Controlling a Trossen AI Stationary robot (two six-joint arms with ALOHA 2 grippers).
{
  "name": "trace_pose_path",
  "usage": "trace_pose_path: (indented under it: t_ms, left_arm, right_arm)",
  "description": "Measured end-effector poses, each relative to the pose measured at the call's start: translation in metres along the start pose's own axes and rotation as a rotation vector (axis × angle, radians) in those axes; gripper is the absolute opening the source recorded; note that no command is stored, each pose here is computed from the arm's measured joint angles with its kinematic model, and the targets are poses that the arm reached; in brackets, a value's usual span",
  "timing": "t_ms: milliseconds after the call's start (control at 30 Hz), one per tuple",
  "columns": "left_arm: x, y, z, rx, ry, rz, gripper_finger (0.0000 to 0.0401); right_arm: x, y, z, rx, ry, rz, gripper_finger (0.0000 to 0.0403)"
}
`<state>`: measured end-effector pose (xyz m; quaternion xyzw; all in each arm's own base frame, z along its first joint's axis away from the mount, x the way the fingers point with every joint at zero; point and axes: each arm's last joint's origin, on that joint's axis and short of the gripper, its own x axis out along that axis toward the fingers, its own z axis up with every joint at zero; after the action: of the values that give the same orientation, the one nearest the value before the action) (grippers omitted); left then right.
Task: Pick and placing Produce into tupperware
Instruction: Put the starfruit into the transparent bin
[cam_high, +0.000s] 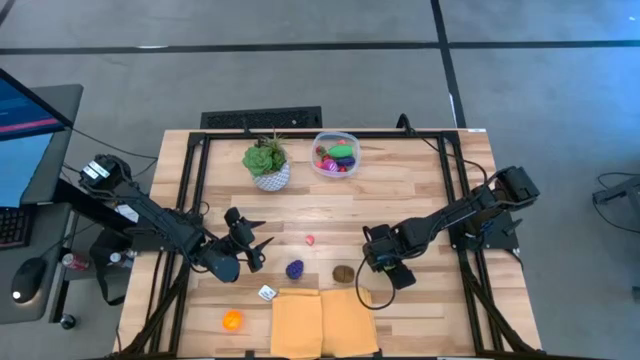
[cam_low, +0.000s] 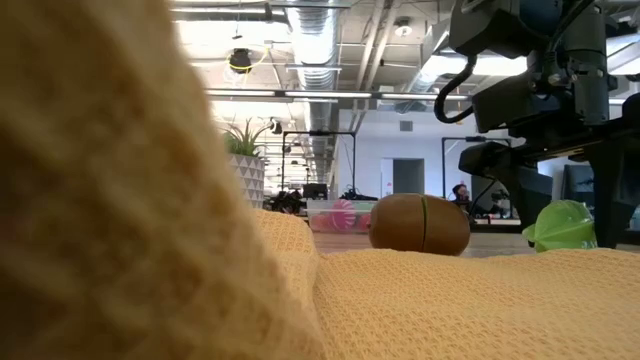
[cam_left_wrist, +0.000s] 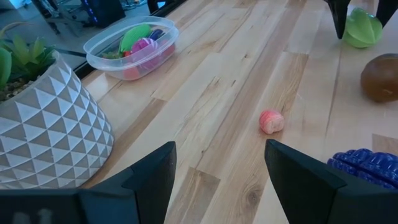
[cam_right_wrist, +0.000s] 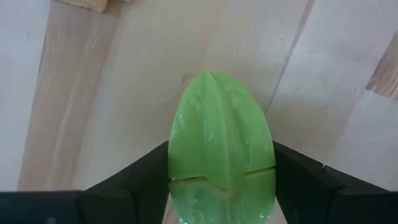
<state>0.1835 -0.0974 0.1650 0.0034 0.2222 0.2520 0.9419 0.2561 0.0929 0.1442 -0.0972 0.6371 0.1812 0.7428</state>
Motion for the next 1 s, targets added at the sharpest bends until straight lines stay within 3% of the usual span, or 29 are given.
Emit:
trace_pose_path:
  t_ms: [400,1000]
  left_arm:
    - [0.0,0.0,0.0,0.0,0.0,0.0,0.0238]
    - [0.0,0.0,0.0,-0.001,0.0,-0.001,0.0238]
  right_arm:
    - [0.0,0.0,0.0,0.007,0.001,0.0,0.0265]
    - [-0.015,-0.016,-0.002,0.159,0.059,-0.002,0.0265]
